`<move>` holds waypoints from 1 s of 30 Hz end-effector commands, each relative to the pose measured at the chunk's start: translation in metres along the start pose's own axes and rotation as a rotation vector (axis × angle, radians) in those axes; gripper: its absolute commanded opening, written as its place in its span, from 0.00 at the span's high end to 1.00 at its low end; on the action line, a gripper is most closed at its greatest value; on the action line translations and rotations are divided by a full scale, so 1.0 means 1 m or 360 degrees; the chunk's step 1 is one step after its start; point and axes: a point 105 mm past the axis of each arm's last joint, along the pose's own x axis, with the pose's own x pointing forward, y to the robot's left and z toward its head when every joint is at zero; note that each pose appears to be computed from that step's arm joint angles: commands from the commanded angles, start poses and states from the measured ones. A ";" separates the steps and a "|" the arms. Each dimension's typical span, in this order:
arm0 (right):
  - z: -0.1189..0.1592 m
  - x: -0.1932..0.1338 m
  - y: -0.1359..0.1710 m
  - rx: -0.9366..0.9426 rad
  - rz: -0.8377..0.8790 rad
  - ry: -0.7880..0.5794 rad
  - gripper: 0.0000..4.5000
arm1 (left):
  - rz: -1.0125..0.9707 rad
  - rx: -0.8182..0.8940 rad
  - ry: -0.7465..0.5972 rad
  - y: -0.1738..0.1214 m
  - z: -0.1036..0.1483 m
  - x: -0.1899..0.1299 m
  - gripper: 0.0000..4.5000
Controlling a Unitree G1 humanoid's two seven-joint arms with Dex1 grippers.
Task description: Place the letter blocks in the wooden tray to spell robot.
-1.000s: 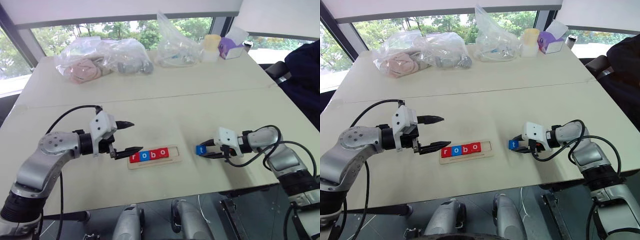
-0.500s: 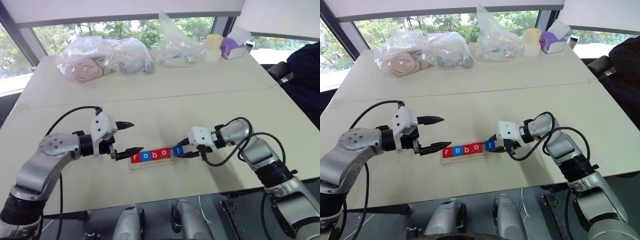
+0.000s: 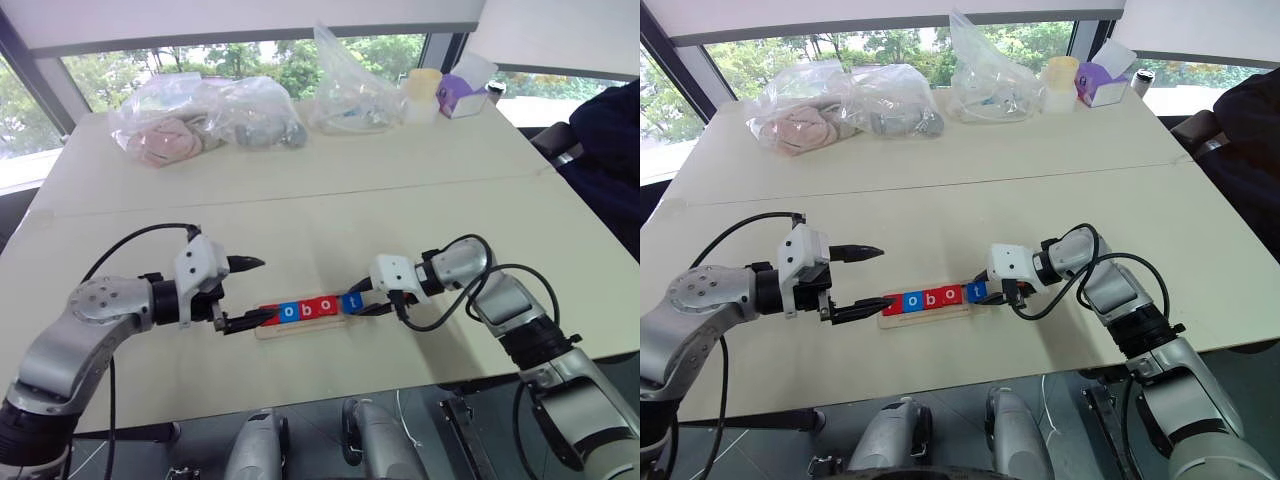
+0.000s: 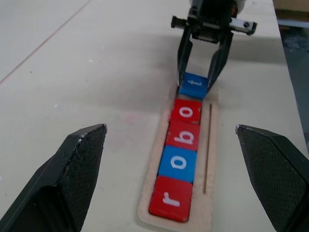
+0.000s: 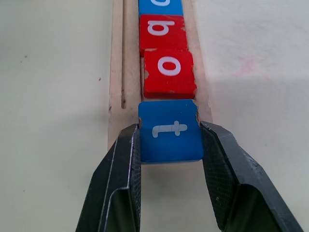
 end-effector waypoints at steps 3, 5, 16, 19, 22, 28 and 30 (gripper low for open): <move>0.009 -0.001 -0.007 -0.0052 -0.0017 -0.0019 0.74 | 0.0018 0.0100 -0.0036 0.003 0.012 -0.006 0.00; 0.010 0.001 -0.006 -0.0054 -0.0011 -0.0023 0.74 | 0.0021 0.0103 -0.0042 0.003 0.013 -0.005 0.00; 0.008 0.003 -0.011 -0.0046 -0.0015 -0.0004 0.74 | 0.0038 0.0107 -0.0069 0.004 0.015 -0.002 0.00; 0.008 0.004 -0.010 -0.0032 0.0002 -0.0001 0.74 | 0.0045 0.0110 -0.0071 0.004 0.016 -0.002 0.00; 0.009 0.005 -0.010 -0.0027 0.0014 -0.0008 0.51 | 0.0052 0.0112 -0.0072 0.005 0.016 -0.002 0.00; 0.018 0.003 -0.014 -0.0036 0.0006 -0.0035 0.01 | 0.0061 0.0113 -0.0076 0.005 0.016 -0.001 0.00; 0.023 -0.001 -0.019 -0.0028 -0.0025 -0.0060 0.01 | 0.0063 0.0112 -0.0078 0.006 0.017 -0.001 0.00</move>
